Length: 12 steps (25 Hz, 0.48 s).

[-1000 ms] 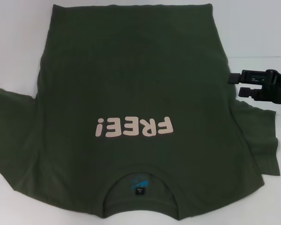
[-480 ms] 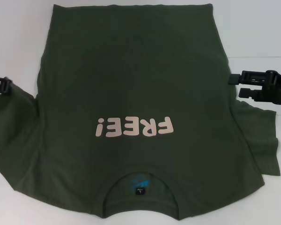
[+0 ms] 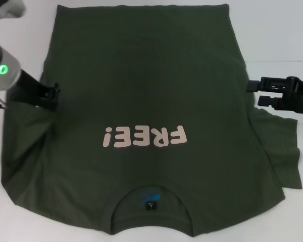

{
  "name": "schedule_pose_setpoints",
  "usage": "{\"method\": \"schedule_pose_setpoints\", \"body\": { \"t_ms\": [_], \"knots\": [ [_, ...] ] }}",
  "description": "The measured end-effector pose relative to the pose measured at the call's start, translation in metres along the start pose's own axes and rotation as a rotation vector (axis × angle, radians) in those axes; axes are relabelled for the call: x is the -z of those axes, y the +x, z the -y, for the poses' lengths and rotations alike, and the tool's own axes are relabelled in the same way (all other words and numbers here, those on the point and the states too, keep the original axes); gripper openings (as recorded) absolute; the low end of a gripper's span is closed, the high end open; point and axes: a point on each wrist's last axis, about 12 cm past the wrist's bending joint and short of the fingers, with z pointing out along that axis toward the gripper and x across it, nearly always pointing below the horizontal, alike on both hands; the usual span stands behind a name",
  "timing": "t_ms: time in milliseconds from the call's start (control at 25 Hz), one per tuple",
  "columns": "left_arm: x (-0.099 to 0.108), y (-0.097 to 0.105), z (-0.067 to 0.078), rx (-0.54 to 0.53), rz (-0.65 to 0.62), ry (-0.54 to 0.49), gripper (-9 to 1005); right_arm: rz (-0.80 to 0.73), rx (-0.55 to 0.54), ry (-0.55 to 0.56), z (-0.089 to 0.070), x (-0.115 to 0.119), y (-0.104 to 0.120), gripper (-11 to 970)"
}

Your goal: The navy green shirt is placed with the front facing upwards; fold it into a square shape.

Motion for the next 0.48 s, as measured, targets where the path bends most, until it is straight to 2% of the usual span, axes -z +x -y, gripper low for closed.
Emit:
{"method": "schedule_pose_setpoints", "body": {
  "t_ms": [480],
  "knots": [
    [-0.023,0.000,0.038,0.043,-0.004,0.040,2,0.001,0.007,0.005,0.000,0.002,-0.003,807]
  ]
}}
